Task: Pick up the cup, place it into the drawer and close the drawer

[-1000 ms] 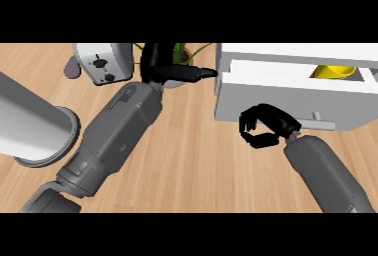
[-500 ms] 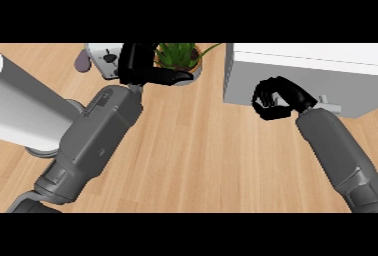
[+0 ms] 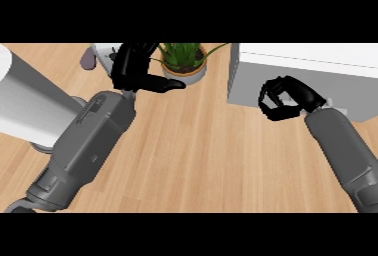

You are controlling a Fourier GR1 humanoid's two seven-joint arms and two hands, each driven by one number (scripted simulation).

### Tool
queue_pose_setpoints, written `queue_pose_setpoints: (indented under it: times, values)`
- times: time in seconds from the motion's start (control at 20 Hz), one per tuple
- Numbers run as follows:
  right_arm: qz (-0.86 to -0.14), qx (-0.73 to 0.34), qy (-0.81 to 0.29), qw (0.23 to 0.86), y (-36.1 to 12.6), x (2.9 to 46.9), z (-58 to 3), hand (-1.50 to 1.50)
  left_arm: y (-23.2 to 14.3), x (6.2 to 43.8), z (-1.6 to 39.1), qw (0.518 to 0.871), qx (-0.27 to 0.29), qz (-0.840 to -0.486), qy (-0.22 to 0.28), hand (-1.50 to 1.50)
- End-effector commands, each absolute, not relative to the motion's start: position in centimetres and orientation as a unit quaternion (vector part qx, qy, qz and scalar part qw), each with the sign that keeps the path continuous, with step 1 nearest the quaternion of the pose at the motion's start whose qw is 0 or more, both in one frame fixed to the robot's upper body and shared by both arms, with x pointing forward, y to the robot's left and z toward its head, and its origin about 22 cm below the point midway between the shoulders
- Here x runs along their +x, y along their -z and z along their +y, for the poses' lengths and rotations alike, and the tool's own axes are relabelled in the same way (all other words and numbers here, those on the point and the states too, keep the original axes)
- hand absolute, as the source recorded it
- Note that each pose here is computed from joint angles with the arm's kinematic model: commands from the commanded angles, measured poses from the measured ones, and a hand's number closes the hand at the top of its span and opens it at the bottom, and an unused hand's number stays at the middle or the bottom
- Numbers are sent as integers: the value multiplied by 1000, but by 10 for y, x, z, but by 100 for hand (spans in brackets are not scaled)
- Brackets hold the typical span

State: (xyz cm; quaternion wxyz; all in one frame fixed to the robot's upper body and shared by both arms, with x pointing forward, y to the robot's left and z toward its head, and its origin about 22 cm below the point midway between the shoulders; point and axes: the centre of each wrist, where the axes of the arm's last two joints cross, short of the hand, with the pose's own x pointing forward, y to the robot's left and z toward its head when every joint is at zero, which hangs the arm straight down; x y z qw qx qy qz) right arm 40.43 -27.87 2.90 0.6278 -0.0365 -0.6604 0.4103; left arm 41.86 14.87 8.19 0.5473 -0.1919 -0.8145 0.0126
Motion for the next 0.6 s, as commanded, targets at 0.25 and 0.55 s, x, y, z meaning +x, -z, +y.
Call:
queue_pose_setpoints:
  times: [0.25,0.55]
  values:
    - [-705,-128,-355,601,-118,433,-316,150,-69,412,158,561,-203,-802,-8,-150]
    - [-704,-120,-347,608,-123,431,-320,150,-63,409,168,567,-199,-799,-6,-150]
